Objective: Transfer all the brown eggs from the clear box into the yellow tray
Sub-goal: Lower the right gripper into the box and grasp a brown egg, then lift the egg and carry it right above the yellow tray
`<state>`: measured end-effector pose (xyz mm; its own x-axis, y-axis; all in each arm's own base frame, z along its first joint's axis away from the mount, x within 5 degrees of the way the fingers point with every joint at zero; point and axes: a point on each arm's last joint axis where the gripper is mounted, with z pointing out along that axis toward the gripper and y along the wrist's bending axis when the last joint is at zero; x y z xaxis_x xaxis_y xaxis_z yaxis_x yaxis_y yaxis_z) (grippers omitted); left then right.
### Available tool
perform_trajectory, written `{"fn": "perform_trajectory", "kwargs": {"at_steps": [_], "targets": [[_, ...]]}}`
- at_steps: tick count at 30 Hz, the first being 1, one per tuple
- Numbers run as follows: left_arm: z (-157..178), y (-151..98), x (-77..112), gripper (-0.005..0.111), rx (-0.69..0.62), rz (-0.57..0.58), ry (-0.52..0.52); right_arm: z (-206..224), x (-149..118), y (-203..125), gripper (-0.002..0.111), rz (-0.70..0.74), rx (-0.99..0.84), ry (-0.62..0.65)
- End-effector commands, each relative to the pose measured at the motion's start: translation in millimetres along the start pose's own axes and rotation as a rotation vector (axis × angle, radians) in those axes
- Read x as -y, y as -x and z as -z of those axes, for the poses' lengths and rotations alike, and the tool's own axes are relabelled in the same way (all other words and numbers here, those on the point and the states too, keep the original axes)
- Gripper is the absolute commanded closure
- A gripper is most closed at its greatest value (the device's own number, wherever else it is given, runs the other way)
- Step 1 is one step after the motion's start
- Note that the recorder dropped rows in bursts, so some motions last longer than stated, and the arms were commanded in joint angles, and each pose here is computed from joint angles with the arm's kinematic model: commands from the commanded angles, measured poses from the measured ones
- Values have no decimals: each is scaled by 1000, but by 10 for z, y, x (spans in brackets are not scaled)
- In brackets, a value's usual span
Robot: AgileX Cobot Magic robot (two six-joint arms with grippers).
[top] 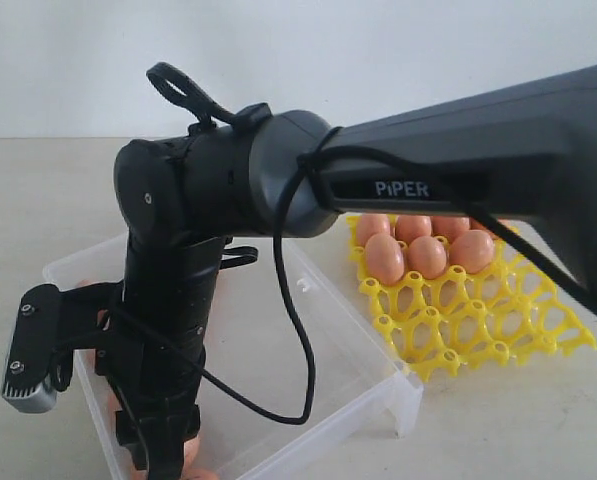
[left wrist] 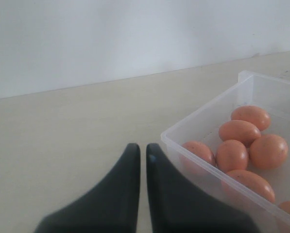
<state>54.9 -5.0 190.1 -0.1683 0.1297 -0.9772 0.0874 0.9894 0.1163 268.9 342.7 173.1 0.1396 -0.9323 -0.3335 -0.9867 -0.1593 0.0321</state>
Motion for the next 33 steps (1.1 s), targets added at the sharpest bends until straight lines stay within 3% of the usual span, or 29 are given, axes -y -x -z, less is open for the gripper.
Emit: {"fn": "perform_trajectory", "kwargs": {"at_steps": [1,14,16,17,18,19,21,25,27,29,33], "targets": [[-1,-3,3,103,7,7,-3,-42,2,-18,54,-1,-15,9],[-1,-3,3,103,7,7,-3,-310,19,-89,55,-28,-45,64],[-1,-3,3,103,7,7,-3,-321,36,-89,65,-25,-43,47],[-1,-3,3,103,7,7,-3,-322,45,-86,80,-23,-40,38],[-1,-3,3,103,7,7,-3,-322,45,-86,87,-23,-40,38],[-1,-3,3,103,7,7,-3,-312,44,-82,106,-24,-37,37],[-1,-3,3,103,7,7,-3,-312,33,-88,108,-65,-45,48],[-1,-3,3,103,7,7,-3,-293,18,-101,108,-237,-46,78],[-1,-3,3,103,7,7,-3,-176,78,-84,108,-373,113,115],[-1,-3,3,103,7,7,-3,114,234,-233,109,-563,406,94],[-1,-3,3,103,7,7,-3,513,241,-755,109,-705,551,-69]]}}
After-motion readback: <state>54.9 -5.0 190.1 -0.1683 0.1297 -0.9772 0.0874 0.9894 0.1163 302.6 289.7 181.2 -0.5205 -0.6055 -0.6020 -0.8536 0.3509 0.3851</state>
